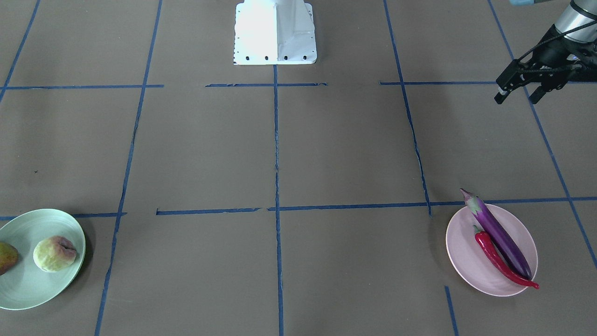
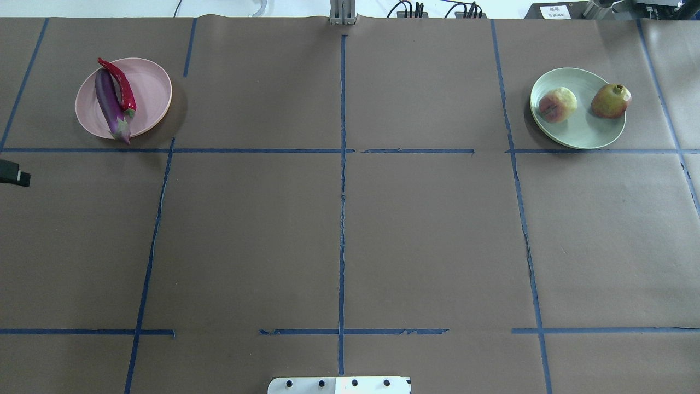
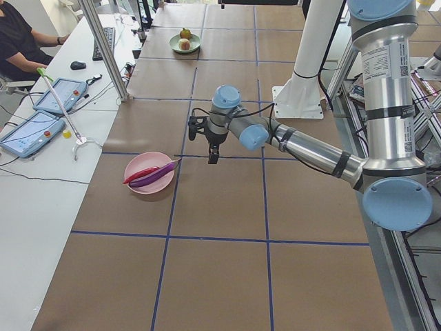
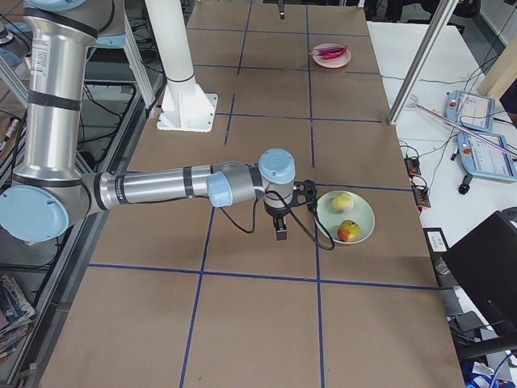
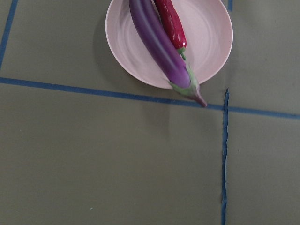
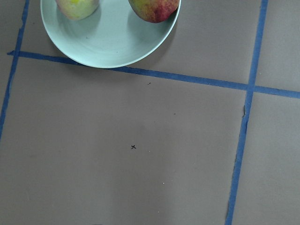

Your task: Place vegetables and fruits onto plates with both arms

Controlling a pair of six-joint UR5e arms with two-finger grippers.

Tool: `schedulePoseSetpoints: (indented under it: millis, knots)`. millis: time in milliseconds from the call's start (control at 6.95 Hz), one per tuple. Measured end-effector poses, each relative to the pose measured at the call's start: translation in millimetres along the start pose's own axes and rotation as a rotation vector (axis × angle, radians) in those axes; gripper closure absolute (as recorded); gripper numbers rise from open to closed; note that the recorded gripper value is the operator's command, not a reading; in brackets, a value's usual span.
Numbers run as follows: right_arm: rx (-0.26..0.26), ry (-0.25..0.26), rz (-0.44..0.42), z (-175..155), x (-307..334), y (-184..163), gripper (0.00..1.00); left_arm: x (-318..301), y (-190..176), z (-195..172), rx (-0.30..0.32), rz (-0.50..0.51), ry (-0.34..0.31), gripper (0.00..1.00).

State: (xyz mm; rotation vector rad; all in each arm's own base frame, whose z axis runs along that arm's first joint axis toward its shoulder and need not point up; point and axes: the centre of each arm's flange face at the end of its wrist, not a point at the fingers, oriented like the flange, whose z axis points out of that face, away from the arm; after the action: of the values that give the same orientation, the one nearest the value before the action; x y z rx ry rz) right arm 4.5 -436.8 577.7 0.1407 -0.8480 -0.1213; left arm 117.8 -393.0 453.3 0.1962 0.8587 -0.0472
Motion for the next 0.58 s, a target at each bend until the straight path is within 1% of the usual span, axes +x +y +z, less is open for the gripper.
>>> schedulePoseSetpoints:
  millis: [144, 288, 432, 576]
  knots:
    - [0.0, 0.007, -0.003, -1.0, 18.5, 3.5, 0.0, -25.7, 16.8, -1.7, -0.03, 0.106, -0.021, 0.0]
    - [-0.01, 0.012, -0.008, -1.8, 31.9, 7.8, 0.0, -63.1, 27.8, -9.0, -0.057, 0.183, -0.035, 0.0]
    - [-0.024, 0.015, -0.017, -2.8, 41.9, 14.2, 0.0, -106.8, 33.0, -22.4, -0.082, 0.214, -0.037, 0.0]
    - [-0.033, 0.017, -0.024, -4.1, 49.1, 23.7, 0.0, -139.6, 35.4, -36.7, -0.109, 0.207, -0.033, 0.0]
